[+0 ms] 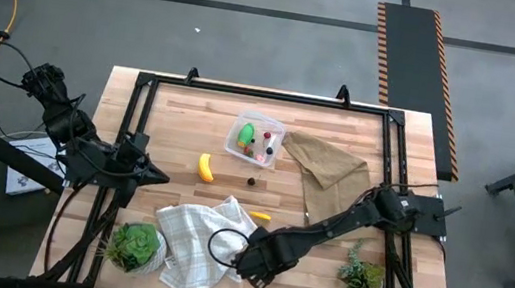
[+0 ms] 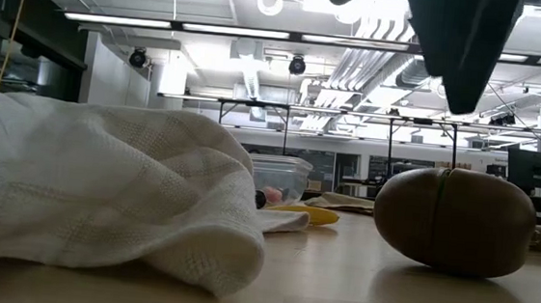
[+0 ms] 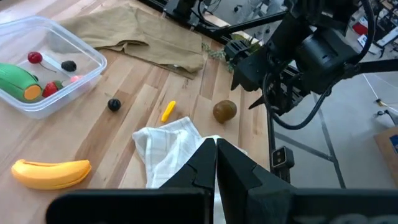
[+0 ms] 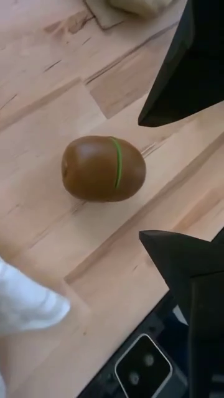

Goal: Pick and placing Produce into tupperware
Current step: Put the brown kiwi into the transparent bin

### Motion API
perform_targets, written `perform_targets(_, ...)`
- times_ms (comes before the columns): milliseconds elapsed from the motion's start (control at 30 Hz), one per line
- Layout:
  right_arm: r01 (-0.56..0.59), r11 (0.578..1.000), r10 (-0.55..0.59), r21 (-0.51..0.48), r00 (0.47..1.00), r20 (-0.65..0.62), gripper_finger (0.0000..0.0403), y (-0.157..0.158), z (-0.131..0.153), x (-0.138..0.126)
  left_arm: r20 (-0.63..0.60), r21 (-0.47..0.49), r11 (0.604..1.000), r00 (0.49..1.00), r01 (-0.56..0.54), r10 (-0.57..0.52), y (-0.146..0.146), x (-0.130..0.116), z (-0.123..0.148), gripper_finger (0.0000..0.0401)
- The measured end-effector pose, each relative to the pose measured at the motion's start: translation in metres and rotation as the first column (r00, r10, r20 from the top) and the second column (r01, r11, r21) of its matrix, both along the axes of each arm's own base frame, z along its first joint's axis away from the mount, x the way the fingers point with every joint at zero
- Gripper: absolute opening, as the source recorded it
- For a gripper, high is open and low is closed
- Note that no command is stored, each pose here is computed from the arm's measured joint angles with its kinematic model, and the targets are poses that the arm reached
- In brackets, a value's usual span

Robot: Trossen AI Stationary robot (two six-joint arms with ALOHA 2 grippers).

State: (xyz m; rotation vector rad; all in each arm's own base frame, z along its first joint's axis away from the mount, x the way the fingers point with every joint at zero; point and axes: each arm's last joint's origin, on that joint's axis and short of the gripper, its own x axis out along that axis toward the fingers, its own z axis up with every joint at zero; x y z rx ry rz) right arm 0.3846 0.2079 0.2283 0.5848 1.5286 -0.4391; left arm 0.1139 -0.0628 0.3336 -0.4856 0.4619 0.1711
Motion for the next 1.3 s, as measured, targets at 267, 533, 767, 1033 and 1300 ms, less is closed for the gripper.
perform_targets(267, -0.001, 1.0, 0.001, -0.003, 1.0, -0.012, 0.0278, -0.01, -0.015, 0.007, -0.002, 0.007, 1.0, 1.0, 0.004, -0.004, 0.0, 0.0, 0.0, 0.0003)
perform_targets(533, -0.017, 0.998, 0.02, 0.062, 0.998, -0.053, 0.0278, -0.008, -0.043, 0.004, -0.016, 0.011, 0.999, 0.999, 0.046, -0.046, -0.001, 0.0, 0.0, 0.0003)
perform_targets(767, -0.023, 0.997, 0.026, 0.071, 0.999, -0.036, 0.0278, -0.009, -0.047, 0.005, -0.022, 0.017, 0.999, 0.999, 0.048, -0.047, -0.001, -0.001, -0.001, 0.0003)
perform_targets(1033, -0.042, 0.997, 0.044, 0.068, 0.999, -0.022, 0.0278, -0.01, -0.047, 0.007, -0.035, 0.023, 0.999, 0.998, 0.046, -0.045, 0.0, -0.001, -0.002, 0.0003)
perform_targets(1300, -0.035, 0.995, 0.037, 0.093, 0.999, -0.027, 0.0278, -0.01, -0.062, 0.005, -0.035, 0.022, 0.999, 0.998, 0.045, -0.044, 0.0, -0.001, -0.002, 0.0003)
